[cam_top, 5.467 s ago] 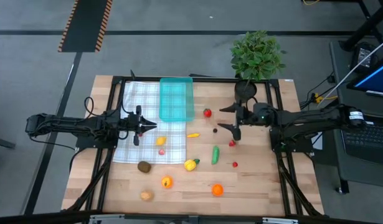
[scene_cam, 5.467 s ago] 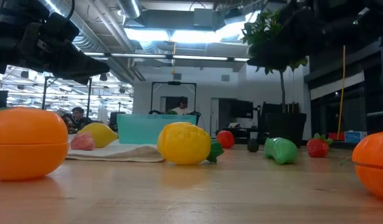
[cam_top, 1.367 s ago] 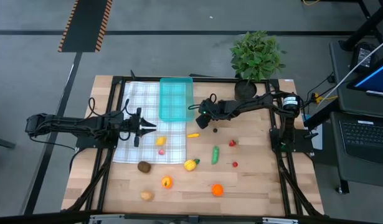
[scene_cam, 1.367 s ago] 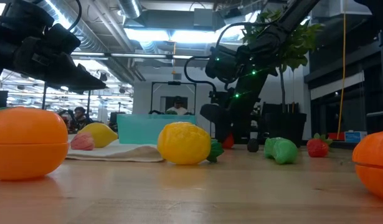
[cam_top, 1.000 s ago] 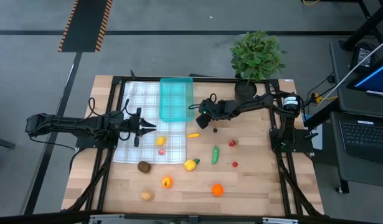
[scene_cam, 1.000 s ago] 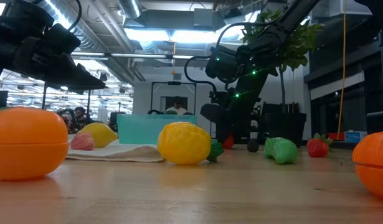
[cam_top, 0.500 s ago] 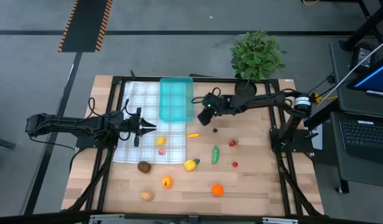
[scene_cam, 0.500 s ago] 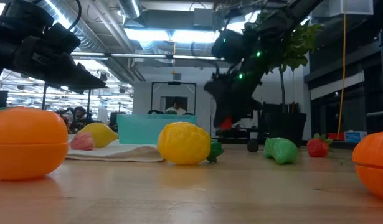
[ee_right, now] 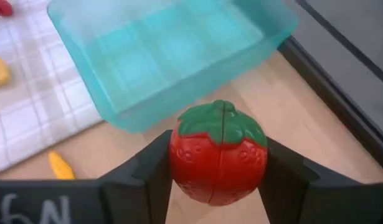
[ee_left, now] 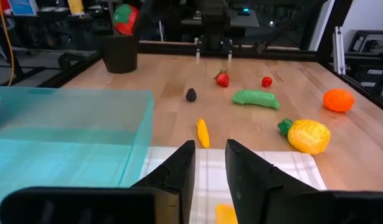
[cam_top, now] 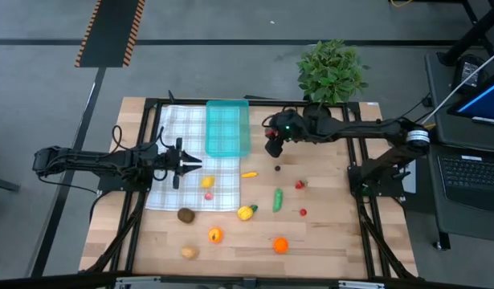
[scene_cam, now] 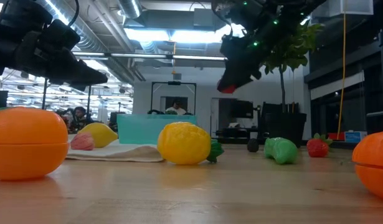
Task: Pick and placing Produce into tupperware
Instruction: Put the top red strawberry into the blue bin
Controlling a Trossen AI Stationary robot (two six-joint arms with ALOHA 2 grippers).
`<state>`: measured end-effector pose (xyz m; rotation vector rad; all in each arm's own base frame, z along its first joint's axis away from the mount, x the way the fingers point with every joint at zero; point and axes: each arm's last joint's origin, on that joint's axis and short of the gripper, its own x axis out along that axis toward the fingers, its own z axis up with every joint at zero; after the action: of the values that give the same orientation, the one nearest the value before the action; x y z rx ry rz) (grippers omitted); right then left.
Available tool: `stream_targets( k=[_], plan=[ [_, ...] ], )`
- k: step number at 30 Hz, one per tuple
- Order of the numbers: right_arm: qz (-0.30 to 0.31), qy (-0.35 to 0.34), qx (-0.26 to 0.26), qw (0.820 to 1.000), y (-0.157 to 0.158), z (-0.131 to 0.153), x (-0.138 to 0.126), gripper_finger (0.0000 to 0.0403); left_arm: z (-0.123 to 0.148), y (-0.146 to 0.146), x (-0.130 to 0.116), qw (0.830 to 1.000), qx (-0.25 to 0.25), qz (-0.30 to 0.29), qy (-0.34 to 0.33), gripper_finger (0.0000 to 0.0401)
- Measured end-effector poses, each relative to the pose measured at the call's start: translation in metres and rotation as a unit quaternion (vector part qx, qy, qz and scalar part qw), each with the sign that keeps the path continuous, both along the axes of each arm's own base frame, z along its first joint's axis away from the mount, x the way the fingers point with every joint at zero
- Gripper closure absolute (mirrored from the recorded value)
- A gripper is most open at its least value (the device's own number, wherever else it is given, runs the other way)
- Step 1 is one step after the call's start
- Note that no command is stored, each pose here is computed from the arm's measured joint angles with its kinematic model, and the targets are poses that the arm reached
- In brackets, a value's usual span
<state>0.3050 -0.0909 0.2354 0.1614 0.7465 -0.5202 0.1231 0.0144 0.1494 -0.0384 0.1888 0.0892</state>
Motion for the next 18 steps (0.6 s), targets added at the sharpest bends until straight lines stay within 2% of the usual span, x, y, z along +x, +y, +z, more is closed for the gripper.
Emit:
stream_targets(
  k=[3, 9, 15, 18],
  plan=[
    [0.009, -0.015, 0.005, 1.0, 0.003, -0.014, -0.009, 0.0217, 0.0, 0.0, 0.0, 1.0, 0.0, 0.0, 0.0, 0.0315],
    [0.083, -0.101, 0.03, 0.991, 0.012, -0.04, -0.023, 0.0216, 0.002, 0.0, 0.0, 1.0, 0.001, 0.0, -0.012, 0.032],
    [0.201, -0.193, 0.013, 0.96, 0.02, -0.048, -0.03, 0.0218, 0.008, 0.0, 0.001, 0.999, 0.005, 0.0, -0.042, 0.0335],
    [0.239, -0.221, 0.006, 0.945, 0.022, -0.047, -0.031, 0.0214, 0.011, 0.0, 0.001, 0.998, 0.007, 0.0, -0.058, 0.0341]
  ],
)
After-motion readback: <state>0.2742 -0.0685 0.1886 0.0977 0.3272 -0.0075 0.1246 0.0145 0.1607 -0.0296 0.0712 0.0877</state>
